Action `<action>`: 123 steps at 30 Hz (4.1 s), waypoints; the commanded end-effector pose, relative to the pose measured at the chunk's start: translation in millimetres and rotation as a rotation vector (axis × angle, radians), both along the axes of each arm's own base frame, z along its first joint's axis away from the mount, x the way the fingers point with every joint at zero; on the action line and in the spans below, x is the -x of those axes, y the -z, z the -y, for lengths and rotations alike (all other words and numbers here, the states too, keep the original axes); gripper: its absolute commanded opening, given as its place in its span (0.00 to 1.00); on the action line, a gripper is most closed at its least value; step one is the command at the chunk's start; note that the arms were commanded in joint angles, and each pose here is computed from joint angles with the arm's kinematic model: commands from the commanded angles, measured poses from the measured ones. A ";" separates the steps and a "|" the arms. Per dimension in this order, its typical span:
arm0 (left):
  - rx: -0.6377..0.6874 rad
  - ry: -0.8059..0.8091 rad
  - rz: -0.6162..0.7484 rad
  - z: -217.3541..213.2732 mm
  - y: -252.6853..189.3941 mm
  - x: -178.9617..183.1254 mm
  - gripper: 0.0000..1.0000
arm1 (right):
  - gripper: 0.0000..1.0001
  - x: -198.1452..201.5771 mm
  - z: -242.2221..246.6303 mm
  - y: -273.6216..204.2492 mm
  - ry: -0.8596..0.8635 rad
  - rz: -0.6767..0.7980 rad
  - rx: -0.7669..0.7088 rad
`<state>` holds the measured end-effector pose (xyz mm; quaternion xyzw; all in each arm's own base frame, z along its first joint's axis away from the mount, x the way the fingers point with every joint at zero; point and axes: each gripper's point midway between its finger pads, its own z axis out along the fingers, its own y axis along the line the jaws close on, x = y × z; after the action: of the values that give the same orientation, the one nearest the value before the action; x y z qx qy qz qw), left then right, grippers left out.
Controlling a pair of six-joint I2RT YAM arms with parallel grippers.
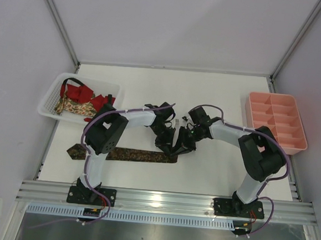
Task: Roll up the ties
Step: Roll the tie
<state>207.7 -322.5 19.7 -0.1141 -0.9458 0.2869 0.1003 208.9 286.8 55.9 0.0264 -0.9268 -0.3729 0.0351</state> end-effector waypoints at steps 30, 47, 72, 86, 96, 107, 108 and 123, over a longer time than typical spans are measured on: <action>-0.047 0.036 0.123 -13.6 -8.7 -18.2 0.03 | 0.00 -0.6 -9.1 5.6 -0.016 0.039 0.030; -0.132 -0.041 0.202 -68.4 -13.5 -2.3 0.01 | 0.00 3.5 -25.5 16.7 -0.105 0.032 0.105; -0.076 -0.184 0.196 -89.3 -34.8 -7.8 0.01 | 0.55 13.1 -56.9 8.5 -0.138 -0.008 -0.150; 0.063 -0.200 0.166 -65.9 -72.8 -15.4 0.00 | 0.25 8.9 -61.9 4.8 -0.131 -0.020 -0.231; 0.089 -0.175 0.078 -50.5 -47.6 -5.6 0.00 | 0.12 14.4 -56.1 20.8 -0.134 -0.059 -0.182; 0.025 -0.151 0.041 -64.3 -14.4 13.4 0.01 | 0.18 7.3 -40.3 -1.5 -0.101 -0.003 -0.139; 0.019 -0.151 0.041 -66.0 -13.1 14.0 0.01 | 0.21 5.4 -36.1 -4.8 -0.102 0.018 -0.136; -0.025 -0.155 0.042 -84.7 -2.1 19.0 0.00 | 0.60 18.2 -33.0 19.5 -0.095 -0.028 -0.135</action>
<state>190.5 -250.3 28.0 -0.0343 -0.9518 0.2963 0.0709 190.9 308.3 37.0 0.0548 -0.9054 -0.4160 0.0643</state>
